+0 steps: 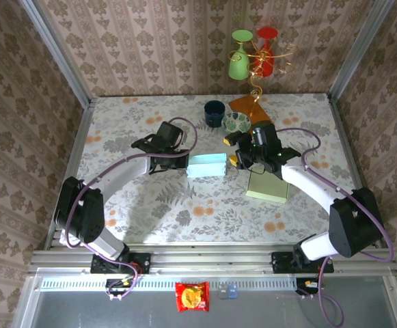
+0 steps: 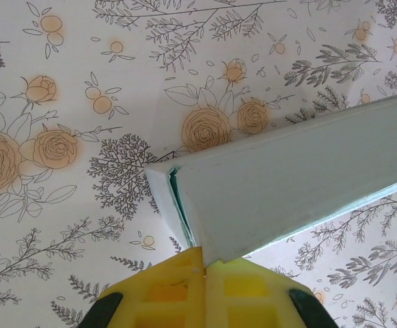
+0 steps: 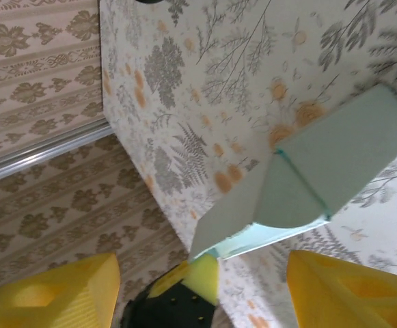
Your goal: Fold the paper box
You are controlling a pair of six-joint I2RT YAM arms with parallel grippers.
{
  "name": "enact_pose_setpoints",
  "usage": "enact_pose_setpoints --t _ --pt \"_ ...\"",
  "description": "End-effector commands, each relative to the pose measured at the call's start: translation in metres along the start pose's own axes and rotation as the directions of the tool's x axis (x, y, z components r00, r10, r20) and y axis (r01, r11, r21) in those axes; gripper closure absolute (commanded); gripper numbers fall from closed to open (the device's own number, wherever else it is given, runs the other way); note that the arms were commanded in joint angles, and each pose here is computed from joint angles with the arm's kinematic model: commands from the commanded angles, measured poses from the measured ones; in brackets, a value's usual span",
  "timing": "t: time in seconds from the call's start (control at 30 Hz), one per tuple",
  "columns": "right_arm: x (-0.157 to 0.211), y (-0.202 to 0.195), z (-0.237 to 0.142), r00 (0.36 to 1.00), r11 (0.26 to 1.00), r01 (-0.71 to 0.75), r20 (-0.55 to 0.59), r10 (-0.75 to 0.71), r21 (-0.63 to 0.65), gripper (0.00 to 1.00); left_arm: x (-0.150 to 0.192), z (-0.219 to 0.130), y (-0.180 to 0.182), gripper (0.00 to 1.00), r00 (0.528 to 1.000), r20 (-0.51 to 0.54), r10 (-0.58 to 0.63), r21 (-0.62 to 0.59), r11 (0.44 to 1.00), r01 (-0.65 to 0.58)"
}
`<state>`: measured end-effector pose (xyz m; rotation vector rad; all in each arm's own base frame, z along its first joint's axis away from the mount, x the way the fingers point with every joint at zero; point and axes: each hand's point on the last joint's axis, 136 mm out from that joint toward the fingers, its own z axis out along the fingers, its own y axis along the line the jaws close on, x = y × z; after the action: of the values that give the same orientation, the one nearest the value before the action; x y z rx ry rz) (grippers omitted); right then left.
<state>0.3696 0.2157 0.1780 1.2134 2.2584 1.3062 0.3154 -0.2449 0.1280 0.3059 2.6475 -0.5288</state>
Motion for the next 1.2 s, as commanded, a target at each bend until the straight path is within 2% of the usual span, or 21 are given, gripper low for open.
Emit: enact_pose_setpoints --t 0.0,0.23,0.47,0.73,1.03,1.17 --pt "0.004 -0.004 0.015 0.991 0.993 -0.118 -0.063 0.117 -0.006 0.31 0.017 0.001 0.003 0.99 0.999 -0.044 -0.02 -0.02 1.0 0.019" --pt "0.007 -0.011 0.022 0.989 0.992 -0.119 -0.09 0.122 0.037 0.26 0.017 0.001 0.004 0.98 0.999 -0.046 -0.015 -0.03 0.999 0.013" --pt "0.008 -0.039 0.022 0.985 0.983 -0.144 -0.083 0.153 0.111 0.27 0.016 0.001 0.004 0.98 0.999 -0.049 -0.012 -0.031 0.999 0.011" --pt "0.003 -0.038 0.029 0.989 0.987 -0.116 -0.078 0.125 0.114 0.28 0.017 0.001 0.003 0.97 0.999 -0.049 -0.004 -0.036 0.999 0.002" --pt "0.003 -0.053 0.03 0.992 0.986 -0.093 -0.077 0.104 0.141 0.39 0.018 0.002 0.002 0.95 0.998 -0.055 -0.012 -0.032 0.999 0.011" --pt "0.003 -0.061 0.029 0.993 0.984 -0.078 -0.073 0.091 0.163 0.43 0.02 0.003 0.003 0.9 0.998 -0.062 -0.026 -0.038 0.999 0.024"
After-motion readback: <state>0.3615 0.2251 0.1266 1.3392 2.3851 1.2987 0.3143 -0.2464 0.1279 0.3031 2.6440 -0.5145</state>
